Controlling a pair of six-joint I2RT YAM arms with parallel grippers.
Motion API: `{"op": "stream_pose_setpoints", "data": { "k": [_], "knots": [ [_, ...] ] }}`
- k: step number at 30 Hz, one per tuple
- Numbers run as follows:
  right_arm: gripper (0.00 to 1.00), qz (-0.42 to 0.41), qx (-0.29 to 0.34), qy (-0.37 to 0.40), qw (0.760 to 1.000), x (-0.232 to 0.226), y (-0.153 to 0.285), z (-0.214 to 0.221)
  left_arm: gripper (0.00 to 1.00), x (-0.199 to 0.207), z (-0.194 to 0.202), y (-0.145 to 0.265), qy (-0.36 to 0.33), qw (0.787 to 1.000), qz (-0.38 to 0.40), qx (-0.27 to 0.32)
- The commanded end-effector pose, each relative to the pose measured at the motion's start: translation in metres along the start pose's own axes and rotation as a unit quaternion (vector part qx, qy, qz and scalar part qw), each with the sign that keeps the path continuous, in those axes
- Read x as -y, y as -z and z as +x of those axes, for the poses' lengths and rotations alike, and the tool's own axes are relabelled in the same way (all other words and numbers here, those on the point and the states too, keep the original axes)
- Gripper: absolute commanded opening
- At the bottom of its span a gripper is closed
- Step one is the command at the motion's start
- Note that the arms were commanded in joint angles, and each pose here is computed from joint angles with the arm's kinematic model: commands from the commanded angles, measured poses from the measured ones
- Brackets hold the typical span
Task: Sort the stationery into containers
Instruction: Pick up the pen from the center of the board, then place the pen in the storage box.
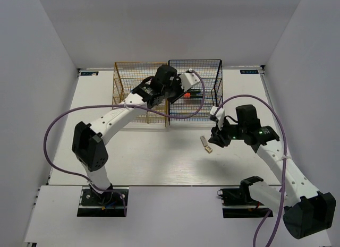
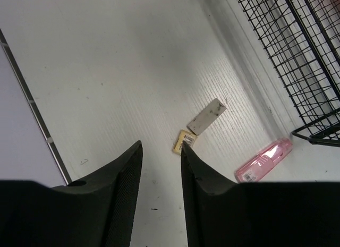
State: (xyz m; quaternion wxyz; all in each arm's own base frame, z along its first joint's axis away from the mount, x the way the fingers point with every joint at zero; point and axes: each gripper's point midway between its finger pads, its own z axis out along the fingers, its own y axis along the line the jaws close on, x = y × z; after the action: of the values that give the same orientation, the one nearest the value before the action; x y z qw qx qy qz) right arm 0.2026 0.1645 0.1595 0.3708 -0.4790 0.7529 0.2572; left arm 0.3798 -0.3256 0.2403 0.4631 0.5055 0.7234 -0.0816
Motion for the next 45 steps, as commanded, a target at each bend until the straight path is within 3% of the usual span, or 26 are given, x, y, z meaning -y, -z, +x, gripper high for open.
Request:
{"op": "stream_pose_setpoints", "data": {
  "k": [1, 3, 11, 19, 21, 24, 25, 27, 29, 32, 33, 34, 35, 36, 38, 40, 41, 42, 44, 45],
  "knots": [
    [0.39, 0.013, 0.018, 0.017, 1.000, 0.005, 0.001, -0.007, 0.00, -0.049, -0.038, -0.006, -0.059, 0.993, -0.077, 0.067],
    [0.39, 0.017, 0.018, 0.021, 0.999, 0.007, 0.001, -0.007, 0.00, -0.068, -0.059, -0.011, -0.060, 0.987, -0.107, 0.108],
    [0.39, 0.019, 0.008, 0.023, 1.000, 0.010, -0.003, 0.000, 0.00, -0.112, -0.087, -0.044, -0.042, 0.967, -0.187, 0.165],
    [0.39, 0.022, 0.006, 0.024, 0.999, 0.012, -0.002, 0.000, 0.00, -0.122, -0.082, -0.078, -0.038, 0.965, -0.203, 0.161],
    [0.39, 0.017, 0.004, 0.024, 1.000, 0.009, -0.003, 0.001, 0.04, -0.126, -0.079, -0.083, -0.036, 0.964, -0.211, 0.158],
    [0.39, 0.020, 0.003, 0.024, 1.000, 0.011, -0.003, 0.002, 0.15, -0.130, -0.074, -0.085, -0.029, 0.963, -0.221, 0.152],
    [0.42, 0.020, 0.002, 0.024, 1.000, 0.011, -0.004, 0.002, 0.41, -0.131, -0.072, -0.086, -0.022, 0.962, -0.228, 0.150],
    [0.55, 0.022, 0.002, 0.022, 1.000, 0.011, -0.003, 0.002, 0.64, -0.136, -0.074, -0.082, -0.015, 0.957, -0.244, 0.158],
    [0.62, 0.024, 0.005, 0.019, 1.000, 0.012, -0.003, 0.001, 0.70, -0.137, -0.071, -0.077, -0.003, 0.955, -0.251, 0.157],
    [0.61, 0.031, 0.006, 0.005, 1.000, 0.014, -0.003, 0.000, 0.75, -0.140, -0.089, -0.058, 0.011, 0.948, -0.260, 0.182],
    [0.54, 0.034, 0.006, 0.001, 0.999, 0.016, -0.002, 0.000, 0.73, -0.142, -0.096, -0.048, 0.014, 0.945, -0.264, 0.192],
    [0.21, 0.039, 0.008, -0.003, 0.999, 0.017, -0.002, -0.002, 0.67, -0.142, -0.100, -0.044, 0.018, 0.943, -0.267, 0.196],
    [0.03, 0.046, 0.007, -0.013, 0.999, 0.020, -0.001, -0.002, 0.59, -0.138, -0.111, -0.032, 0.021, 0.941, -0.268, 0.206],
    [0.00, 0.052, 0.005, -0.019, 0.998, 0.022, -0.001, -0.001, 0.31, -0.138, -0.120, -0.017, 0.032, 0.937, -0.270, 0.219],
    [0.00, 0.060, 0.011, -0.042, 0.997, 0.025, -0.002, -0.002, 0.06, -0.127, -0.133, 0.016, 0.046, 0.934, -0.274, 0.224],
    [0.02, 0.085, -0.002, -0.083, 0.993, 0.033, -0.003, 0.005, 0.00, -0.108, -0.131, 0.030, 0.104, 0.935, -0.255, 0.224],
    [0.46, 0.087, -0.004, -0.097, 0.991, 0.033, -0.002, 0.004, 0.00, -0.096, -0.123, 0.064, 0.141, 0.940, -0.237, 0.203],
    [0.53, 0.084, -0.019, -0.110, 0.990, 0.036, -0.006, 0.009, 0.13, -0.073, -0.115, 0.077, 0.174, 0.941, -0.215, 0.196],
    [0.51, 0.070, -0.053, -0.140, 0.986, 0.036, -0.013, 0.021, 0.49, -0.032, -0.066, 0.101, 0.211, 0.952, -0.178, 0.132],
    [0.48, 0.074, -0.077, -0.153, 0.982, 0.035, -0.012, 0.029, 0.56, -0.018, -0.054, 0.107, 0.220, 0.954, -0.165, 0.120]
  ]
}}
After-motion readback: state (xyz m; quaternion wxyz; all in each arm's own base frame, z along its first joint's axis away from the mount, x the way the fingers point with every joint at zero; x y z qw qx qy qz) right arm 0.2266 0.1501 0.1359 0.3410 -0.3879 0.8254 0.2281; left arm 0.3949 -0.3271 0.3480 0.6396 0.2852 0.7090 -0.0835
